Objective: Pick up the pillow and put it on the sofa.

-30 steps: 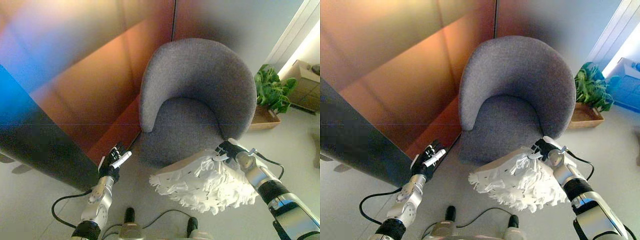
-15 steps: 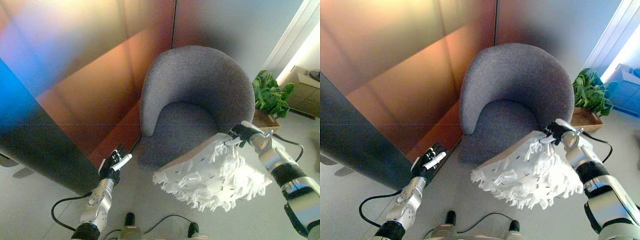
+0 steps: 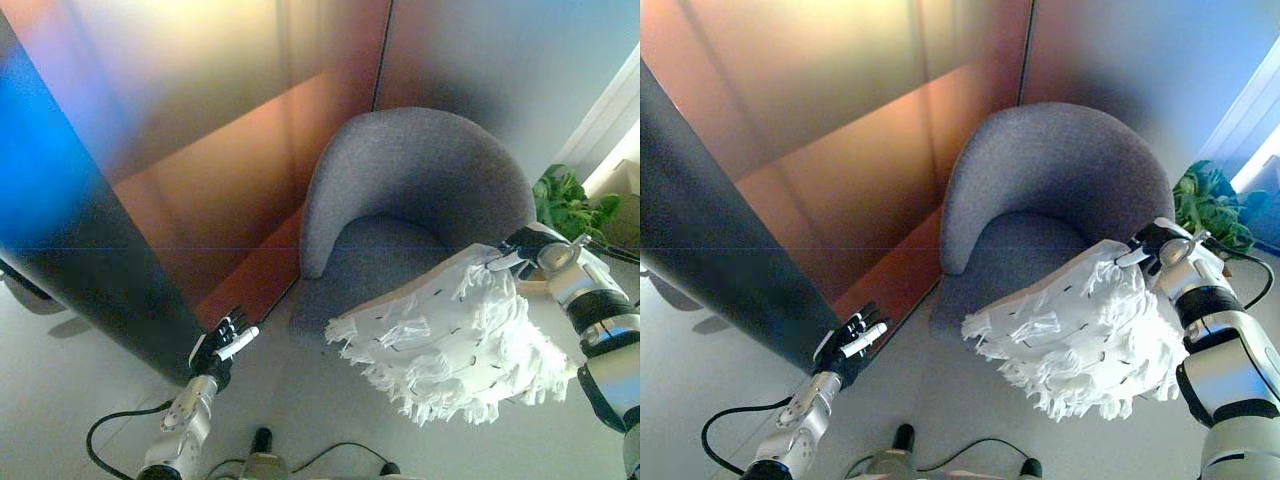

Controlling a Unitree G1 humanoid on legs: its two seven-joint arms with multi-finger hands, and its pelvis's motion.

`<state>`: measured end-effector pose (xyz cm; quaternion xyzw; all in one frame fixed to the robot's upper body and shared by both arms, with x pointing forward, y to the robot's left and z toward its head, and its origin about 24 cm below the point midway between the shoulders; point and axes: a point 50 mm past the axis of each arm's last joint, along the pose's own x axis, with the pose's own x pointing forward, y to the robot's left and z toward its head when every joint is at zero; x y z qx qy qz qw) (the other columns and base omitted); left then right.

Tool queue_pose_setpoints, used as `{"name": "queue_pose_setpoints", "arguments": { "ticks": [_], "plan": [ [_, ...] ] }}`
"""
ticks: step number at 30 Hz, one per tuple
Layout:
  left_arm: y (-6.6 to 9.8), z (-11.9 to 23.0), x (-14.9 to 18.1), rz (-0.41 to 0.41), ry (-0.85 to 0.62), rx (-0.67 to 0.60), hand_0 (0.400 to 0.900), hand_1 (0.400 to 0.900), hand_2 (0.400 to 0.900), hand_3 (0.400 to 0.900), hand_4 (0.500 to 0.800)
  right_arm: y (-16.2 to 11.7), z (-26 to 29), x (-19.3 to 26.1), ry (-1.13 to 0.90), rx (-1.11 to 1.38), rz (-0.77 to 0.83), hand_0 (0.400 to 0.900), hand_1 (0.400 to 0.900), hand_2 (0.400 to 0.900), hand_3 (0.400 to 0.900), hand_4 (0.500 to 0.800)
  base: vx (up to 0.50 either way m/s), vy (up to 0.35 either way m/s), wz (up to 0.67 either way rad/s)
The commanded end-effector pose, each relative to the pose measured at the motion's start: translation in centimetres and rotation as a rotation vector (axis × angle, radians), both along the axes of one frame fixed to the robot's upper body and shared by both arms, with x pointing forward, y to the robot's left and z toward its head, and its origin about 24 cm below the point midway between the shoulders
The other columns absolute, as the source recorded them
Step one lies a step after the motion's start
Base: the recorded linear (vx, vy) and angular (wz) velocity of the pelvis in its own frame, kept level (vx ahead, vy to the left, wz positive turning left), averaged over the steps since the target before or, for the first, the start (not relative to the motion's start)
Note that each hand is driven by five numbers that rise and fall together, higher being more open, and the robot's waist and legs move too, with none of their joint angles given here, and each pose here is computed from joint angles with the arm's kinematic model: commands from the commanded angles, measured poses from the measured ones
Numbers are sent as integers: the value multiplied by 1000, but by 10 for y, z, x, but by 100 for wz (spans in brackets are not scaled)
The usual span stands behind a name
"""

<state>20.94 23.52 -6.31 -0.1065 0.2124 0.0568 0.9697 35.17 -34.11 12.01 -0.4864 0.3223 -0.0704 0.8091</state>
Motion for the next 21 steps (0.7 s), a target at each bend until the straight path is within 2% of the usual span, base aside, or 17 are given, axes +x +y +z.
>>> {"name": "queue_pose_setpoints", "arguments": {
  "ticks": [1, 5, 10, 14, 15, 16, 21],
  "plan": [
    [-13, 51, 45, -162, -254, 39, 900, 900, 900, 900, 800, -6, 151, 19, -460, -197, -55, 400, 400, 400, 400, 500, -277, -108, 2],
    [-20, 81, 66, -165, -385, 28, 900, 900, 900, 900, 800, 4, 167, 23, -571, -202, -58, 400, 400, 400, 400, 500, -249, -82, -3],
    [-27, 94, 75, -155, -442, 21, 900, 900, 900, 900, 800, 12, 180, 25, -643, -228, -48, 400, 400, 400, 400, 500, -122, -20, -2],
    [-29, 92, 74, -153, -430, 20, 900, 900, 900, 900, 800, 13, 182, 25, -644, -239, -60, 400, 400, 400, 400, 500, 7, 20, 2],
    [-29, 92, 73, -155, -428, 17, 900, 900, 900, 900, 800, 11, 182, 25, -642, -241, -75, 447, 447, 447, 447, 528, 27, 37, 4],
    [-28, 91, 72, -156, -427, 16, 900, 900, 900, 900, 800, 8, 182, 23, -643, -246, -88, 900, 900, 900, 900, 800, 12, 28, 5],
    [-26, 91, 71, -161, -427, 13, 900, 900, 900, 900, 800, 2, 176, 22, -635, -264, -109, 900, 900, 900, 900, 800, 0, 3, 1]
  ]
}}
